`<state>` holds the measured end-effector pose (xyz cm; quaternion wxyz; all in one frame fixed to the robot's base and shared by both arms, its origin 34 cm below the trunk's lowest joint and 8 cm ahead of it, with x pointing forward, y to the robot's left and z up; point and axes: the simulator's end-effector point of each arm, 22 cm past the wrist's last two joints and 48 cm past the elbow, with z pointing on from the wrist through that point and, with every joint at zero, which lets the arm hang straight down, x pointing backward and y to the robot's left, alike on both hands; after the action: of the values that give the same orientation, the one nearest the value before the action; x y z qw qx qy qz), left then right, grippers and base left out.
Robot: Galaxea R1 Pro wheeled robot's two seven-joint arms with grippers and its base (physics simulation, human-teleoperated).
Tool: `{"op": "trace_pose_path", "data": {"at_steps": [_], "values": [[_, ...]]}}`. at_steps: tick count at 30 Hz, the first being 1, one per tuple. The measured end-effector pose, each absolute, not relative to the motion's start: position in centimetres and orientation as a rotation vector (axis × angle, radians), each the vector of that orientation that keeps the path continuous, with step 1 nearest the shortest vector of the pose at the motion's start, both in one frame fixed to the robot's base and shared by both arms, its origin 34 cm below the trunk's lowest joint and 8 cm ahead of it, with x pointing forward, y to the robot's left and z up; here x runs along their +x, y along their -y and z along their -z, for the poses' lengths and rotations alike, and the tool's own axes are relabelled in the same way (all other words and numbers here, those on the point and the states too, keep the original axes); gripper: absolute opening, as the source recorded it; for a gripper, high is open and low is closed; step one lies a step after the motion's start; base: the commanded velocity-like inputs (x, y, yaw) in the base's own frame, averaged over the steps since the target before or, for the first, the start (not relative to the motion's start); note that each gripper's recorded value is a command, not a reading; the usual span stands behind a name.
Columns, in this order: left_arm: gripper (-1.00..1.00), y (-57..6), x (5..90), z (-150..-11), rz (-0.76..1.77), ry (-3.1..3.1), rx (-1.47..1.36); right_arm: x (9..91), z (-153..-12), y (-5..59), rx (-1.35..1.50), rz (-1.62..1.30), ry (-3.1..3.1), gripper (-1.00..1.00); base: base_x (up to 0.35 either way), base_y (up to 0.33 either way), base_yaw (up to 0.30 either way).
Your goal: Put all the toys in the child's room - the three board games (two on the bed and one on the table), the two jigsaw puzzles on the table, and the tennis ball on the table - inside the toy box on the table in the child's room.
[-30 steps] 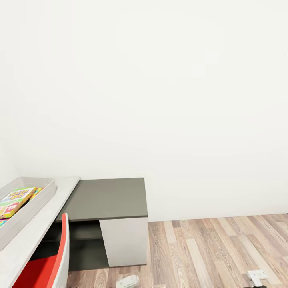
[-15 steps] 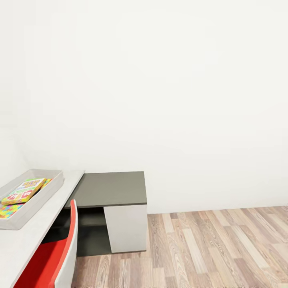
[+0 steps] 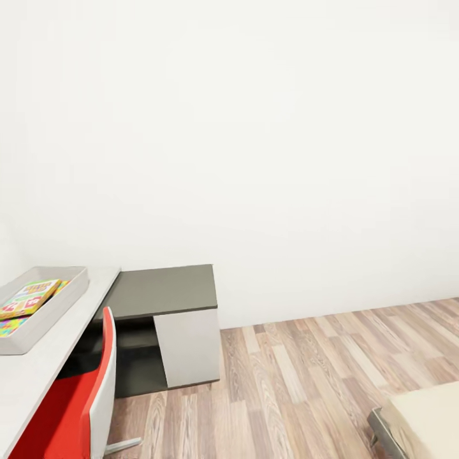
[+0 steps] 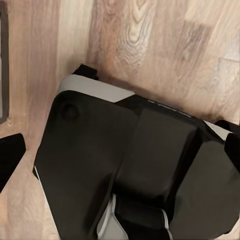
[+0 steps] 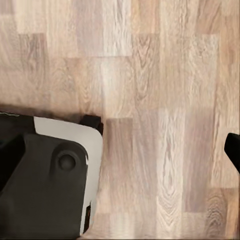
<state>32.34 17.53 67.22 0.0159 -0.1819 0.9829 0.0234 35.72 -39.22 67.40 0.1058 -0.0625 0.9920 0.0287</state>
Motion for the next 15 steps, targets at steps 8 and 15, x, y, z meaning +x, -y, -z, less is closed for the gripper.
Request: {"op": "trace_pose_path", "data": {"at_steps": [8,15], "values": [[1.00,-21.5,27.5,-64.9,-0.173,-3.105,-0.639,28.5,-65.6,37.0,-0.479,-0.178,-3.004,1.00,-0.318,0.000,-0.107],[1.00,-25.0,18.5,-63.3,-0.314,-3.210,-0.688,20.3,-63.5,30.6,-0.556,-0.337,-3.026,1.00,-0.077,0.000,-0.007]]}}
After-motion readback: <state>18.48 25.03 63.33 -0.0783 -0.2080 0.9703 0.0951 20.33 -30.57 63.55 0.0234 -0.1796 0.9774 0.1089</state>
